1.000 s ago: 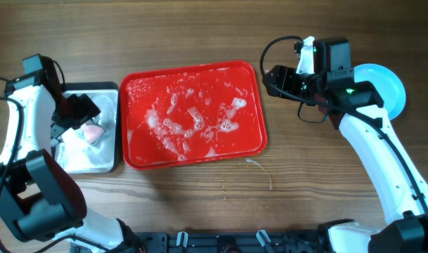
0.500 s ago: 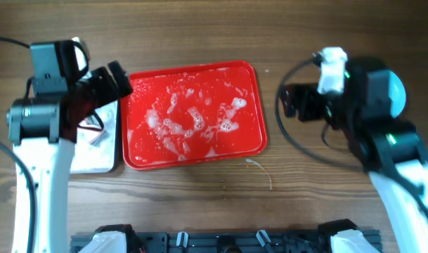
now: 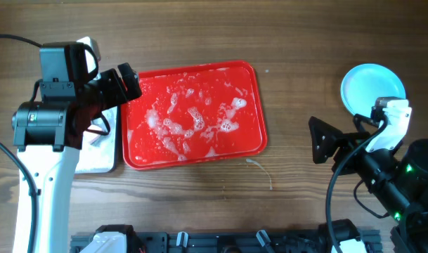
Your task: Clean dirty plates on tray and stack at the side
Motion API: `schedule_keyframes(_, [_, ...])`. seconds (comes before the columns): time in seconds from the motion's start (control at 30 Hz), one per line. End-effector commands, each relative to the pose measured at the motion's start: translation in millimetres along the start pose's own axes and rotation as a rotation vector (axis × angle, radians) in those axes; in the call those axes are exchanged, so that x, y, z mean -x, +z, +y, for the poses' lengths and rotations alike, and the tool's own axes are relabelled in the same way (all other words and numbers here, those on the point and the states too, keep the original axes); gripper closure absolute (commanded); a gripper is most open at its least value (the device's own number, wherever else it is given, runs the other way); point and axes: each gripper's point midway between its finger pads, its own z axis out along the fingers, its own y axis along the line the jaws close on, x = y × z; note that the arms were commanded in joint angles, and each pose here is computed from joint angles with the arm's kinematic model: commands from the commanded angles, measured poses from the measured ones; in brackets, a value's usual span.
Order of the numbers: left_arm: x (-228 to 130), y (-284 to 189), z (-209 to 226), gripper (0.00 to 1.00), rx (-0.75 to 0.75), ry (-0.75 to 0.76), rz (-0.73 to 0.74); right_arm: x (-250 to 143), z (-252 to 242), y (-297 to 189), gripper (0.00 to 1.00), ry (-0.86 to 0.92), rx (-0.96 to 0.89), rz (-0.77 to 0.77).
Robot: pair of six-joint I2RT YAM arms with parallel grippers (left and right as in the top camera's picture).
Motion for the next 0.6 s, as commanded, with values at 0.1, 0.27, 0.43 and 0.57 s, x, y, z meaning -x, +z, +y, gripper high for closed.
schedule_keyframes(0.1, [2,-3,-5,0.0,-0.018,-0.004,-0.007,-11,-62,9,0.0,0.085,-0.315,-0.046])
schedule_keyframes(0.27, [2,-3,-5,0.0,-0.018,-0.004,-0.007,-40,-84,23,0.0,0.138,-0.285,-0.189])
schedule_keyframes(0.43, [2,-3,-5,0.0,-0.018,-0.004,-0.007,-87,-88,50,0.0,0.121,-0.141,-0.344])
schedule_keyframes(0.57, [2,-3,-5,0.0,-0.018,-0.004,-0.007,-99,-95,63,0.0,0.097,-0.118,-0.448])
